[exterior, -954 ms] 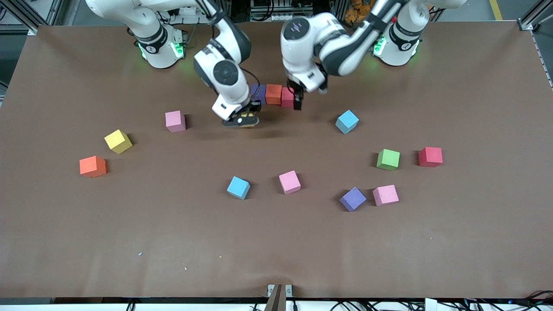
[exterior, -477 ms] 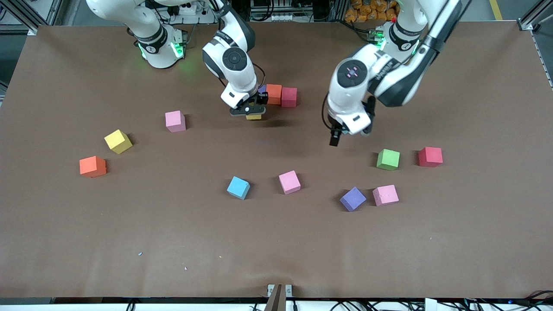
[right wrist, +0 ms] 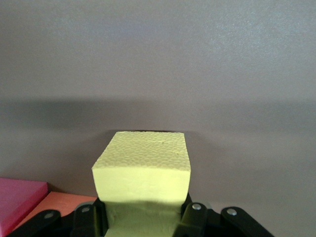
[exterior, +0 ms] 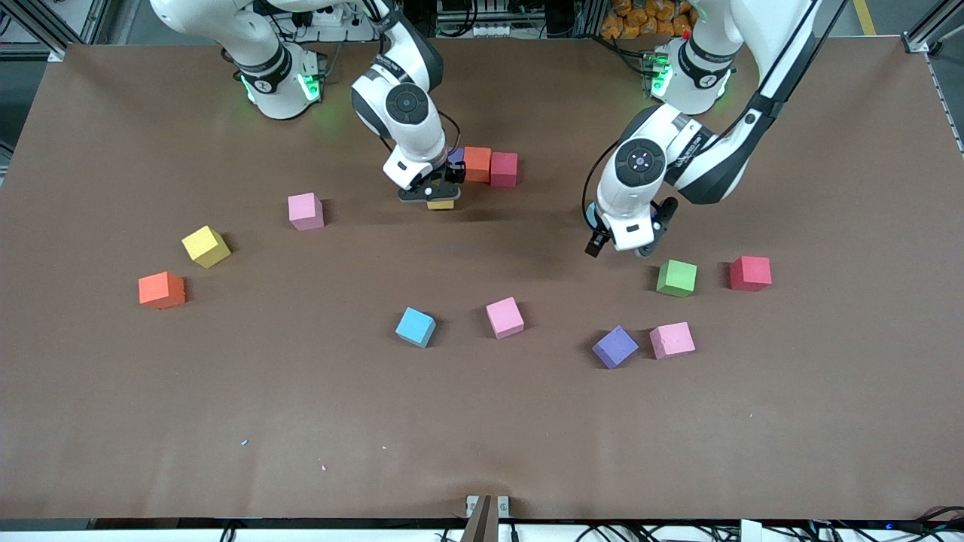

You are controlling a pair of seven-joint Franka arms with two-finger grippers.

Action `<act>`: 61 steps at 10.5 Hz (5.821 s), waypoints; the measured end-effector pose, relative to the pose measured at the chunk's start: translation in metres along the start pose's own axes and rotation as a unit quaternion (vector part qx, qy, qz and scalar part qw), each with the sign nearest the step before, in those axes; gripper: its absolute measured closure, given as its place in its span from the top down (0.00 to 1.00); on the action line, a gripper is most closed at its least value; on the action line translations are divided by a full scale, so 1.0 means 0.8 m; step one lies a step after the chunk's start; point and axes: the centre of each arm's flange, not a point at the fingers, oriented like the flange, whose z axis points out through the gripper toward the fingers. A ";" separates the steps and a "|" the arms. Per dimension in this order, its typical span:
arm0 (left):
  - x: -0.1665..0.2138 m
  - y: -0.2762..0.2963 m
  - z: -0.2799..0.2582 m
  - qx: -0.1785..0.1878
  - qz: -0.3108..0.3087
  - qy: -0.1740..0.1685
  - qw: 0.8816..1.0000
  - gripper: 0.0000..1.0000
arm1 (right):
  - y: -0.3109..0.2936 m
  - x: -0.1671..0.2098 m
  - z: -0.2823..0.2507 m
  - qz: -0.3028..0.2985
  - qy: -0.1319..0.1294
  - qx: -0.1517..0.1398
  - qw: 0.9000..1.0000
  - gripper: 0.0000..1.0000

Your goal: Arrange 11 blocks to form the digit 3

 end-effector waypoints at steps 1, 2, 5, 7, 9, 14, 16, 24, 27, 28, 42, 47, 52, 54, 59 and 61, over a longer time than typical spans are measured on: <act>-0.004 -0.006 0.009 0.004 0.019 -0.001 1.000 1.00 | -0.001 0.001 0.001 0.002 0.004 0.004 1.000 0.53; -0.007 -0.014 0.019 0.013 0.037 -0.002 0.999 1.00 | -0.003 -0.001 0.005 0.004 0.007 0.007 1.000 0.53; -0.016 -0.036 0.045 0.037 0.069 -0.004 0.997 1.00 | -0.008 -0.006 0.013 0.009 0.005 0.009 1.000 0.53; -0.019 -0.044 0.055 0.037 0.078 -0.006 0.996 1.00 | -0.007 -0.006 0.015 0.015 0.001 0.010 1.000 0.53; -0.021 -0.053 0.066 0.038 0.087 -0.008 0.995 1.00 | -0.006 -0.006 0.015 0.030 -0.006 0.016 0.999 0.53; -0.013 -0.056 0.073 0.031 0.092 -0.007 0.995 1.00 | -0.009 -0.011 0.017 0.042 -0.015 0.022 0.999 0.53; -0.013 -0.057 0.085 0.037 0.095 -0.013 0.995 0.91 | -0.010 -0.014 0.019 0.039 -0.016 0.020 0.999 0.53; 0.070 0.021 -0.007 -0.016 0.019 -0.006 1.000 0.59 | -0.006 -0.013 0.026 0.047 -0.021 0.017 0.998 0.90; 0.100 0.071 -0.060 -0.039 -0.024 -0.015 0.999 0.56 | -0.012 0.002 0.008 0.048 -0.018 0.025 0.998 1.00; 0.111 0.085 -0.072 -0.041 -0.033 -0.020 0.998 0.56 | -0.011 0.016 -0.007 0.044 -0.027 0.023 0.998 1.00; 0.246 0.133 -0.099 -0.075 -0.135 -0.035 0.987 0.56 | 0.110 0.352 -0.082 0.200 0.048 0.109 0.973 0.99; 0.250 0.133 -0.100 -0.074 -0.138 -0.034 0.987 0.56 | 0.100 0.394 -0.044 0.219 0.060 0.098 0.969 0.96; 0.265 0.134 -0.111 -0.080 -0.146 -0.027 0.986 0.56 | 0.104 0.390 -0.010 0.192 0.052 0.022 0.980 0.59; 0.279 0.131 -0.109 -0.080 -0.153 -0.021 0.985 0.56 | 0.103 0.389 -0.016 0.182 0.036 0.011 0.983 0.58; 0.270 0.139 -0.135 -0.089 -0.176 -0.019 0.980 0.56 | 0.060 0.343 -0.056 0.125 -0.015 -0.008 0.992 0.58; 0.254 0.142 -0.132 -0.076 -0.195 -0.021 0.978 0.56 | 0.048 0.308 -0.060 0.089 0.000 0.007 0.996 0.58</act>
